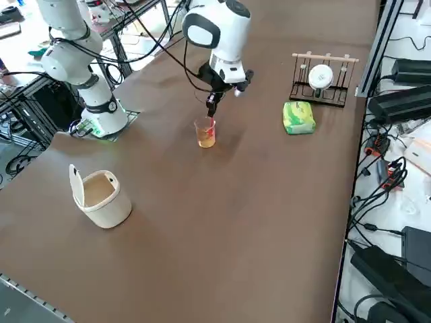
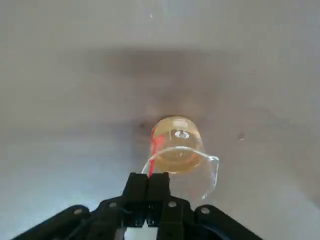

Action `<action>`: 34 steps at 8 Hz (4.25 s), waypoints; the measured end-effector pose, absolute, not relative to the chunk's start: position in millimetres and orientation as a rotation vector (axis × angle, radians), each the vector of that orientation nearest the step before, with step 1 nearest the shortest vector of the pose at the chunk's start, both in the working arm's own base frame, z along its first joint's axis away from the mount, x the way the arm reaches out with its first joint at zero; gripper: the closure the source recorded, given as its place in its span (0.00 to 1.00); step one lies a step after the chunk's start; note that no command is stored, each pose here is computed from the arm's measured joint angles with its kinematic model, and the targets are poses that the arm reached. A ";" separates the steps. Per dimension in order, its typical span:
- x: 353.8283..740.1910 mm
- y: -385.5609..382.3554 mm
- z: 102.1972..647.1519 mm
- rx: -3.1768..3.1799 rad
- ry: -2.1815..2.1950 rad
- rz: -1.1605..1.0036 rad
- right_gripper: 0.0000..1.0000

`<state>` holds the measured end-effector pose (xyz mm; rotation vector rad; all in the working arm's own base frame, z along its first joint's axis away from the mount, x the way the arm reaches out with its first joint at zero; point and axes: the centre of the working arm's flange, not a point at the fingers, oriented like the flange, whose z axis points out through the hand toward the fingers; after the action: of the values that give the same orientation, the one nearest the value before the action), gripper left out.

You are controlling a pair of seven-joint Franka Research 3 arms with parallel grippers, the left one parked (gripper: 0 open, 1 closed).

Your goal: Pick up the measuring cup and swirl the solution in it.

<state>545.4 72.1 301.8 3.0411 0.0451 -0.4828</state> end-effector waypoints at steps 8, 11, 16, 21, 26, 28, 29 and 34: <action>541.3 61.0 305.3 2.961 -0.019 -0.557 0.98; 547.4 59.3 312.0 2.940 -0.042 -0.519 0.97; 546.9 69.2 291.6 2.833 -0.040 -0.519 0.92; 548.5 89.8 300.3 2.830 0.005 -0.500 0.03; 565.9 114.3 380.4 2.866 0.076 -0.431 0.00; 577.2 106.7 435.4 2.944 0.095 -0.392 0.00; 582.6 96.1 455.1 2.965 0.083 -0.351 0.00; 584.2 38.1 540.9 3.104 0.007 -0.182 0.00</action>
<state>584.2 38.1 540.9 3.1043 0.0071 -0.1821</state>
